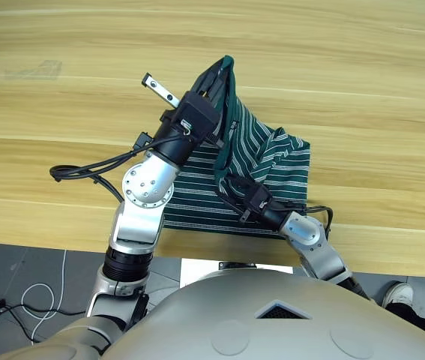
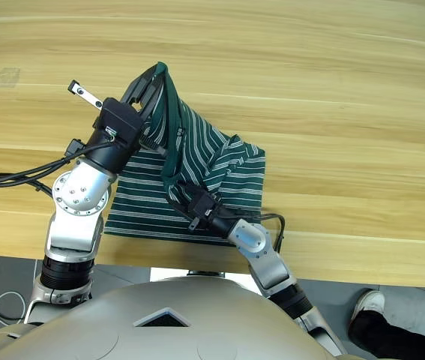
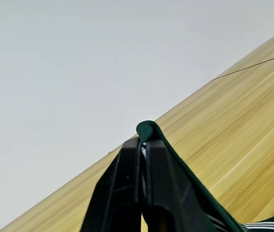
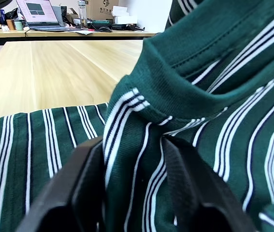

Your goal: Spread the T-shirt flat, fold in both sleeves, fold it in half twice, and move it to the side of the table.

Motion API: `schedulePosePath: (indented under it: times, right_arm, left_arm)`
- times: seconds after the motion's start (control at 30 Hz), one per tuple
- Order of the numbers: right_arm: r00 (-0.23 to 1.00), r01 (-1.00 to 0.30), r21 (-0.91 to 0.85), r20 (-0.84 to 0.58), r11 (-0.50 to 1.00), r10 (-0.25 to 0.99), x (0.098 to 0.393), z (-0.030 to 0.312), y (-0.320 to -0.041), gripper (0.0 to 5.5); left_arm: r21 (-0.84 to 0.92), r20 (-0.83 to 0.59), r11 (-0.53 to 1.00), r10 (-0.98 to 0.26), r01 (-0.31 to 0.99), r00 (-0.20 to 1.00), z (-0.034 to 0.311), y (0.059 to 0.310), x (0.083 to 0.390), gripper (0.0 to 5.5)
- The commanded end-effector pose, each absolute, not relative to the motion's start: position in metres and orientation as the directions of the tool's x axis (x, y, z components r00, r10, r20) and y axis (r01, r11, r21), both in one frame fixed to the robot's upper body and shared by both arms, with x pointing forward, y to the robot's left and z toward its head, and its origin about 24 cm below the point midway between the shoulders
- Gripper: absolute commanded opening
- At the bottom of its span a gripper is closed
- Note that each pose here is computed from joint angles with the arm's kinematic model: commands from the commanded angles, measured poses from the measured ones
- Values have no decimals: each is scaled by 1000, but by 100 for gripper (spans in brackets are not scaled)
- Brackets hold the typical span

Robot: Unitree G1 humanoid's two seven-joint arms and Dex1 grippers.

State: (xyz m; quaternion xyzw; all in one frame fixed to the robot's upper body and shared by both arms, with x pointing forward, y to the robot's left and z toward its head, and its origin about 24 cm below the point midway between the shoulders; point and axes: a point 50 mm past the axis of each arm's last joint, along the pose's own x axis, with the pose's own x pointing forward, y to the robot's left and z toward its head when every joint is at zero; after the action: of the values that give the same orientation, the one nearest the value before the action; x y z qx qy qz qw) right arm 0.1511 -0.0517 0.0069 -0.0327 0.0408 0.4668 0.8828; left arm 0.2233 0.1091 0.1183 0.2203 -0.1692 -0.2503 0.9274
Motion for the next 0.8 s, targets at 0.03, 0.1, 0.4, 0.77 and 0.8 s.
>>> schedulePosePath:
  times: [0.03,0.1,0.4,0.77,0.8]
  right_arm:
    - [561,-828,-53,-104,559,821,154,7,-52,131]
    - [558,-830,-58,-103,555,824,154,7,-52,98]
    - [604,-795,-133,-69,592,794,181,18,-71,5]
    - [730,-586,-272,230,763,643,251,117,-156,5]
    - [720,-590,-275,245,759,649,252,125,-159,5]
  left_arm:
    - [496,182,780,-524,382,832,113,113,225,0]
    - [495,171,780,-518,381,838,110,115,226,0]
    - [529,127,790,-437,311,891,100,144,231,0]
    - [692,57,641,-505,331,861,119,194,207,0]
    - [692,51,635,-518,344,854,120,195,206,0]
